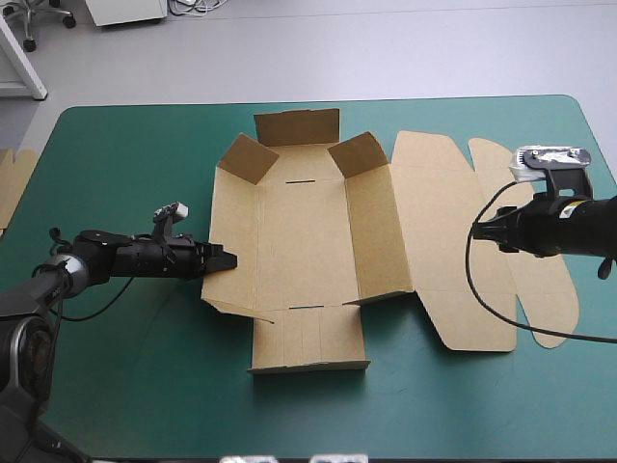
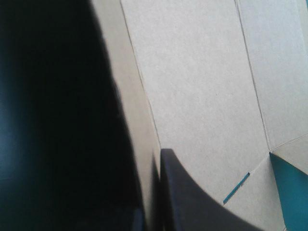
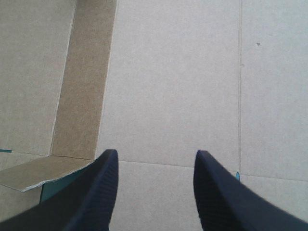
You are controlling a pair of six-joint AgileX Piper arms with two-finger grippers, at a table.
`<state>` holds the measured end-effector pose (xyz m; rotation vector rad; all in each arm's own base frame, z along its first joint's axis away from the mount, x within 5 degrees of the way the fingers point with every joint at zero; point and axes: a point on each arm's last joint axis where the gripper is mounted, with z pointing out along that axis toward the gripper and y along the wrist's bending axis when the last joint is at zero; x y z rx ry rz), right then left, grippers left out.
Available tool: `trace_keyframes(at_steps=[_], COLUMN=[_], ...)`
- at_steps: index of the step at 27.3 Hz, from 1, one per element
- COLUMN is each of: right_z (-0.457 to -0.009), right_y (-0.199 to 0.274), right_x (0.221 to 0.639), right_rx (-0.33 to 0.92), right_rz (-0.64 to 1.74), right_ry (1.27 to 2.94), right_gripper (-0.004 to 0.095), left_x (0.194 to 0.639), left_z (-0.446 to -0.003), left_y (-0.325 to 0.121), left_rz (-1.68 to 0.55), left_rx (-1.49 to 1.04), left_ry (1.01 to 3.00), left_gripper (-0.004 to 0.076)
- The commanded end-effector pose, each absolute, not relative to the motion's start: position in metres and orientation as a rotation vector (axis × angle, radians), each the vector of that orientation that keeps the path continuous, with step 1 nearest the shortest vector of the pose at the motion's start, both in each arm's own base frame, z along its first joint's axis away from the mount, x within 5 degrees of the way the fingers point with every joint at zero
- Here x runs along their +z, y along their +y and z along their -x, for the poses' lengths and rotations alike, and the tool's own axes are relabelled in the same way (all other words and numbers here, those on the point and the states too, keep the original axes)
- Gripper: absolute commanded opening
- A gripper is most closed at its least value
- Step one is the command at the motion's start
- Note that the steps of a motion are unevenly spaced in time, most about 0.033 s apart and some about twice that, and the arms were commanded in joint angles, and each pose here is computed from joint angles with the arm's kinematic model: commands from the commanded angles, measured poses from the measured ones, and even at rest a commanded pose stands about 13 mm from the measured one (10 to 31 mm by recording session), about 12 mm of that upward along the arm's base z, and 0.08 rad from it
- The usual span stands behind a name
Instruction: Fold the box
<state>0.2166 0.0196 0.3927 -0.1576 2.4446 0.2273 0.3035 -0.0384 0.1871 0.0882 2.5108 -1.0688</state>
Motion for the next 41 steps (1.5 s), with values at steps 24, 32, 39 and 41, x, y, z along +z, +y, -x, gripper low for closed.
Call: trace_keyframes(at_steps=[24, 32, 39, 41], right_z=[-0.214, -0.214, -0.214, -0.213], right_y=[0.019, 0.02, 0.02, 0.021], right_x=[0.409, 0.409, 0.409, 0.408], right_rx=[0.232, 0.241, 0.248, 0.25], right_rz=[0.154, 0.153, 0.153, 0.156], right_ry=[2.356, 2.355, 2.36, 2.372], right_gripper=[0.0459, 0.0459, 0.0459, 0.0459], left_x=[0.262, 0.289, 0.318, 0.313], left_z=[-0.356, -0.373, -0.401, -0.407], left_y=[-0.028, -0.024, -0.047, -0.051], left_rz=[-0.605, -0.813, -1.024, -1.189], left_rx=[-0.795, -0.629, -0.387, -0.306], left_ry=[2.469, 2.465, 2.304, 2.313], left_gripper=[-0.001, -0.001, 0.0008, 0.0009])
